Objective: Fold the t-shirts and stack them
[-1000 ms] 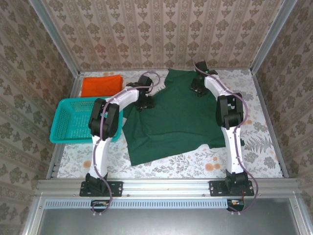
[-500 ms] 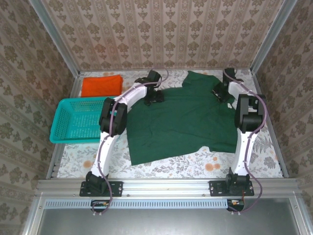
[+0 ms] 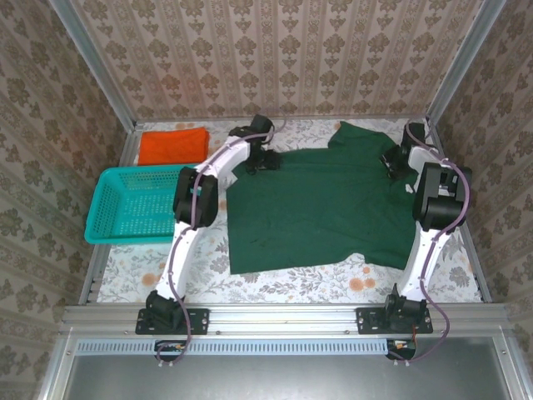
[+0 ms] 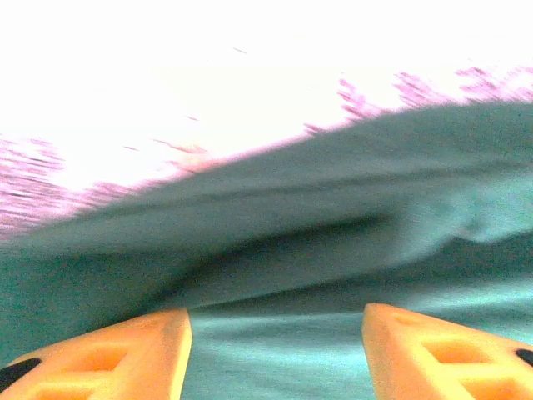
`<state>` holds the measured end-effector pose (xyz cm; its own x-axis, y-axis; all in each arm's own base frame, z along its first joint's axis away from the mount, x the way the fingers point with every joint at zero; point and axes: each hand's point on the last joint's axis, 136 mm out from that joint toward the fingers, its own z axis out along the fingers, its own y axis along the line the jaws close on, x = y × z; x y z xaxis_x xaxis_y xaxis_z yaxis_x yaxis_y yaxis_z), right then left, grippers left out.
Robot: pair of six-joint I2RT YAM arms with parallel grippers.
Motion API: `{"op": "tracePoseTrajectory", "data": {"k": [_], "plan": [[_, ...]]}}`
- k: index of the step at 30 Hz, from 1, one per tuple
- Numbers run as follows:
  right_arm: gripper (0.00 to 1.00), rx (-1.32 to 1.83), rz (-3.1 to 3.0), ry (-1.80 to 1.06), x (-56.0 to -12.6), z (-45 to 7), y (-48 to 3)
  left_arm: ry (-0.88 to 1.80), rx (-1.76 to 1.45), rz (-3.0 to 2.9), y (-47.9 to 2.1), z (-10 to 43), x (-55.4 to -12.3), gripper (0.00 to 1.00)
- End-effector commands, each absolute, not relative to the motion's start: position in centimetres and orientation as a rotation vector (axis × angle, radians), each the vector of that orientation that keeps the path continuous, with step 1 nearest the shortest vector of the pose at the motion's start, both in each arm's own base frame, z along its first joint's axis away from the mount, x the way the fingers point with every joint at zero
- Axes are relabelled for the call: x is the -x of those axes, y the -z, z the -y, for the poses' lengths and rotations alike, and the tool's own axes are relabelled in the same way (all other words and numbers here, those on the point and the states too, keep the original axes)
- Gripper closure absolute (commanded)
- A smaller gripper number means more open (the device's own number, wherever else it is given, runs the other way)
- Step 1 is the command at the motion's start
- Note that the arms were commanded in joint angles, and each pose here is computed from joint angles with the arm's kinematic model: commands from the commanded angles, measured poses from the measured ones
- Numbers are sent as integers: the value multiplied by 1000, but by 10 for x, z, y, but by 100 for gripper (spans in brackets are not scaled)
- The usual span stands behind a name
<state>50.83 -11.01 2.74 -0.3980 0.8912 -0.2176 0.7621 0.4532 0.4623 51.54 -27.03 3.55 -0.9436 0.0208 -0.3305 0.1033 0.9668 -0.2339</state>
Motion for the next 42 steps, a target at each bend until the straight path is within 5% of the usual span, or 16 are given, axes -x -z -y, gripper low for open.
{"op": "tracePoseTrajectory", "data": {"k": [1,10,32,35,42], "plan": [[55,-1486,-2284,-322,-486,126,-12,245,-19,-2780,-53,219,-531,42],[53,-1471,-2294,-344,-487,124,-10,192,-7,-2769,-57,200,-539,41],[53,-1480,-2264,-414,-488,125,-16,124,7,-2713,-37,196,-577,69],[52,-1469,-2251,-431,-489,126,-21,133,-30,-2675,-60,202,-576,70],[52,-1441,-2234,-504,-496,119,-29,134,-79,-2588,-125,206,-558,53]]}}
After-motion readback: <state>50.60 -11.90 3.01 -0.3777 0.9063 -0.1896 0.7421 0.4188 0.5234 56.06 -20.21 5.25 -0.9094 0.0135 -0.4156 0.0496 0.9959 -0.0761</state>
